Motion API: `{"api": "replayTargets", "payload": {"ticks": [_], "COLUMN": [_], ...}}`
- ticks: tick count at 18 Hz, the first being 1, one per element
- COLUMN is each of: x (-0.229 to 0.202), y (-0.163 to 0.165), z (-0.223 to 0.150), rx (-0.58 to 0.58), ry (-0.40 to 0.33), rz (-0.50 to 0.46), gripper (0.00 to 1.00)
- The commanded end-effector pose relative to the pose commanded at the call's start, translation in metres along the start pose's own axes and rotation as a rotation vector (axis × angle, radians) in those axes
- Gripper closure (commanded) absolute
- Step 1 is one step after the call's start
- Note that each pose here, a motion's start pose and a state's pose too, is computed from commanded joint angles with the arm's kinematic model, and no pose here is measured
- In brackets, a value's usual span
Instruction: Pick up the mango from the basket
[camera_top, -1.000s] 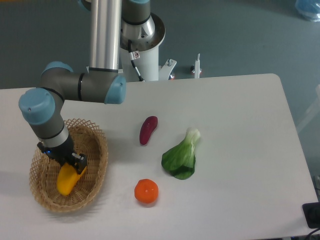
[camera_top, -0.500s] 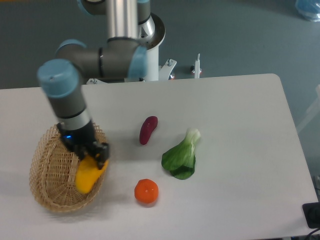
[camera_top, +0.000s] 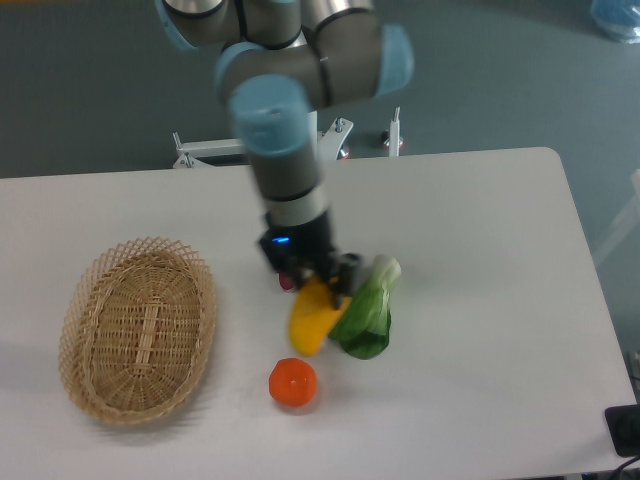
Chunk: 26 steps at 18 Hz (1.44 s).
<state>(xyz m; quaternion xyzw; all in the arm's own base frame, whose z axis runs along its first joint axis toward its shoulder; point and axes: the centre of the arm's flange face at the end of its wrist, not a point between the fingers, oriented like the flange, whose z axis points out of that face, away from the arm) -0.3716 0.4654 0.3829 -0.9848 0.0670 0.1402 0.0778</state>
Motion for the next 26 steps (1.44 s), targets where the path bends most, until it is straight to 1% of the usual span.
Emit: {"api": "replayTargets", "payload": {"ticks": [3,7,26], "x": [-0.032,-0.046,-0.043], "y": [0.036,0.050,0.049], "z": [0.013,0.014,0.011], "rx": [-0.003,0.006,0.032], "ry": [0.011,0.010,0.014], "rz": [0.034,0.022,0.009], "gripper": [0.43,0.43,0.43]}}
